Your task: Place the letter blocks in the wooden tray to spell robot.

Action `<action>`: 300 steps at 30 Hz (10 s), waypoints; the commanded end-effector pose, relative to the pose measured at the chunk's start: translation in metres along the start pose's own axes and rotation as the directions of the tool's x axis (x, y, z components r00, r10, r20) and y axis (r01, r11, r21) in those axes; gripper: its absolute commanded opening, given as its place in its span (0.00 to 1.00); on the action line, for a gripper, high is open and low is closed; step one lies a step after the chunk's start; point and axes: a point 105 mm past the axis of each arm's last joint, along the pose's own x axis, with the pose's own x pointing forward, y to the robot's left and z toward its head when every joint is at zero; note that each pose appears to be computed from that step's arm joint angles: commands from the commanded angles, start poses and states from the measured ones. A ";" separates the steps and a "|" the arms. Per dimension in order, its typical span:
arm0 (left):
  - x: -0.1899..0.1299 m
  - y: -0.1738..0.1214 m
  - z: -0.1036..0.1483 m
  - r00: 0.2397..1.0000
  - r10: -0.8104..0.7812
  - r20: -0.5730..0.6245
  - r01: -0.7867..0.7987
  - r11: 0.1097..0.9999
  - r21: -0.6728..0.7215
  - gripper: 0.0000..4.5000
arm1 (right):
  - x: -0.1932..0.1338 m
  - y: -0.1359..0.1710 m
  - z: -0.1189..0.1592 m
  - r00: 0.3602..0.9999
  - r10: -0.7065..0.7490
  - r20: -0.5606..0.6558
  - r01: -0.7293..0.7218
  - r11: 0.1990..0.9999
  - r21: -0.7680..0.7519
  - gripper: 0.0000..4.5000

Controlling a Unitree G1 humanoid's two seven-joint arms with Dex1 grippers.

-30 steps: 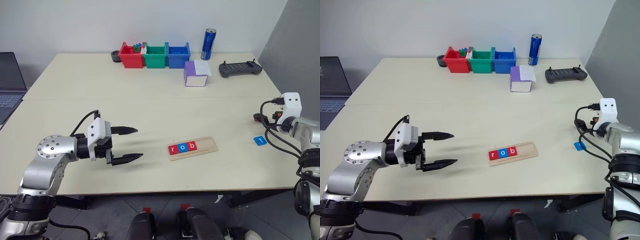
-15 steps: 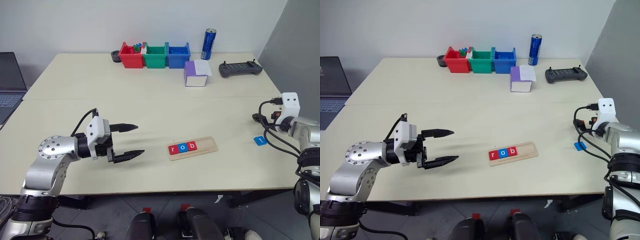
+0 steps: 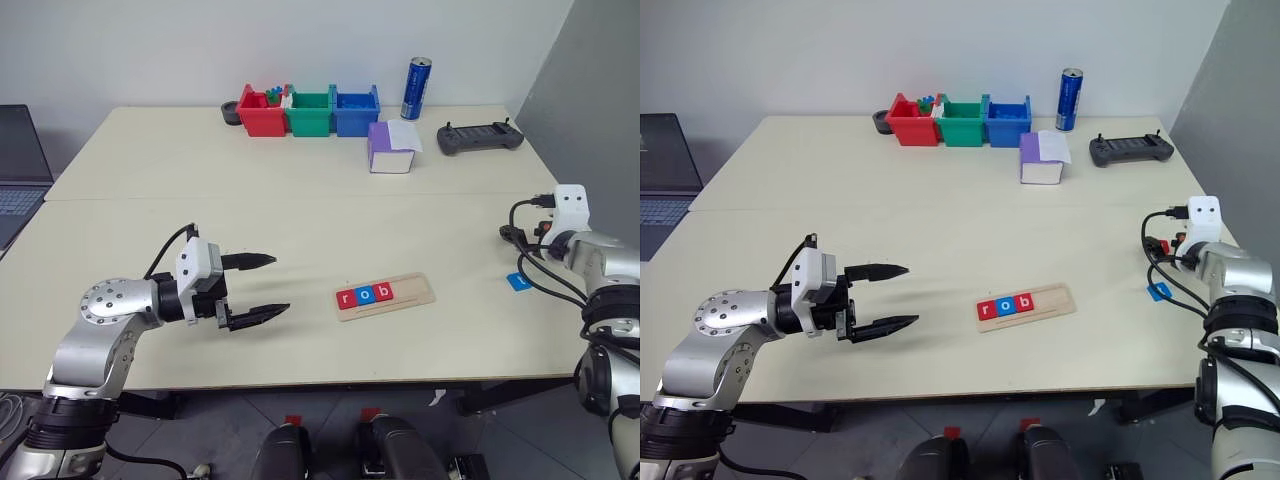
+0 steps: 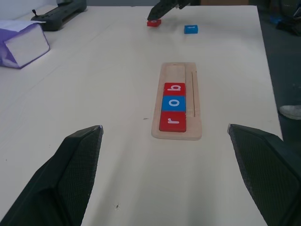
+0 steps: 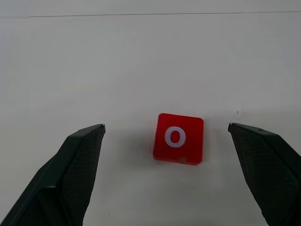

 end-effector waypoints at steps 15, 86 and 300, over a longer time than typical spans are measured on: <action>-0.013 -0.002 0.007 0.999 0.033 -0.015 -0.033 0.999 0.015 1.00 | 0.019 0.002 -0.013 0.993 -0.121 0.015 0.120 0.991 0.065 0.64; -0.012 -0.018 -0.005 0.995 -0.043 -0.095 0.044 0.999 0.010 1.00 | -0.065 0.071 -0.056 0.530 0.700 -0.478 -0.796 0.217 -0.565 1.00; -0.012 -0.012 -0.002 0.989 -0.035 -0.141 0.040 0.999 0.031 1.00 | -0.059 0.091 -0.021 0.630 0.750 -0.201 -0.723 0.471 -0.505 1.00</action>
